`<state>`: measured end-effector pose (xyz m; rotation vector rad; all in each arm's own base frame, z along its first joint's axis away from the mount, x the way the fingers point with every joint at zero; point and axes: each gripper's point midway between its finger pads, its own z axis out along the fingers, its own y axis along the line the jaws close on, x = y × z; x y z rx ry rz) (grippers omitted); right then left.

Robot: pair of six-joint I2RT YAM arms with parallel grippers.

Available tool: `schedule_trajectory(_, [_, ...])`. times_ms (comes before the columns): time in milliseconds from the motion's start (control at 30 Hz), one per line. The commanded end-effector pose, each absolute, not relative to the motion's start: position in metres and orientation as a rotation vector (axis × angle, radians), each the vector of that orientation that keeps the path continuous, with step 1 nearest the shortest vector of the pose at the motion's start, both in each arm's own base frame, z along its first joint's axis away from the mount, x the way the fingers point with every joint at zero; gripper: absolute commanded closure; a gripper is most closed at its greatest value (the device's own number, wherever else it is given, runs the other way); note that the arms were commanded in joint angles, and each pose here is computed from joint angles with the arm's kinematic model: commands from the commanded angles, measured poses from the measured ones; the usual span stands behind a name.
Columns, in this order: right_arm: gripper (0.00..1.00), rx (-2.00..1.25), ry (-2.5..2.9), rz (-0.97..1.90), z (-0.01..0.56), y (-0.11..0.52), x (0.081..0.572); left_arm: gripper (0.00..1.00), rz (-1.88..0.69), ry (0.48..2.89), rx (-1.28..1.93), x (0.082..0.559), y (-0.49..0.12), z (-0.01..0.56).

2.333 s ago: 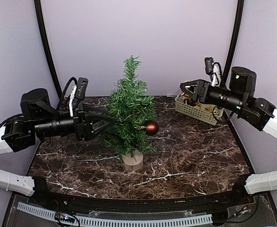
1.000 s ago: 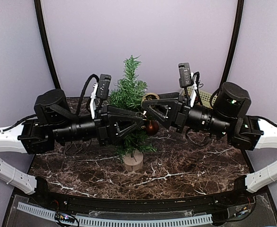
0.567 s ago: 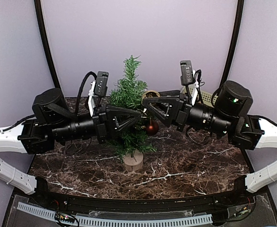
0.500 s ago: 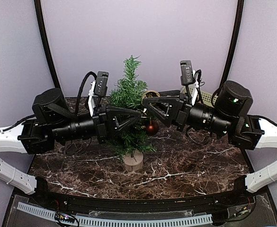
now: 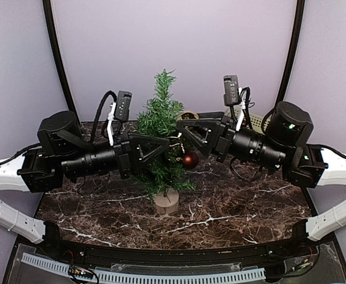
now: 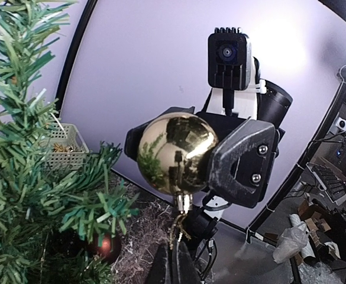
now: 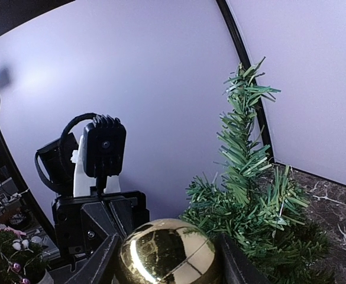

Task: Decorate the small christmas tree
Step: Hang the ornament ball on the branch.

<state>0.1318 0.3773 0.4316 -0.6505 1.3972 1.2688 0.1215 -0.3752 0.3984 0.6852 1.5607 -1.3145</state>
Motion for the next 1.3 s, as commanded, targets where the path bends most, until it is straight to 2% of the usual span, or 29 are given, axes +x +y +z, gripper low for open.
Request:
schedule_trajectory(0, [0.52,-0.598,1.334,1.244,0.454,0.38,0.137,1.0,-1.248,1.581,0.632,0.13,-0.355,0.4])
schedule_trajectory(1267, [0.52,-0.487,1.314,1.153,0.463,0.375,0.156,1.0,-1.232,1.548,0.677,0.148,-0.364,0.414])
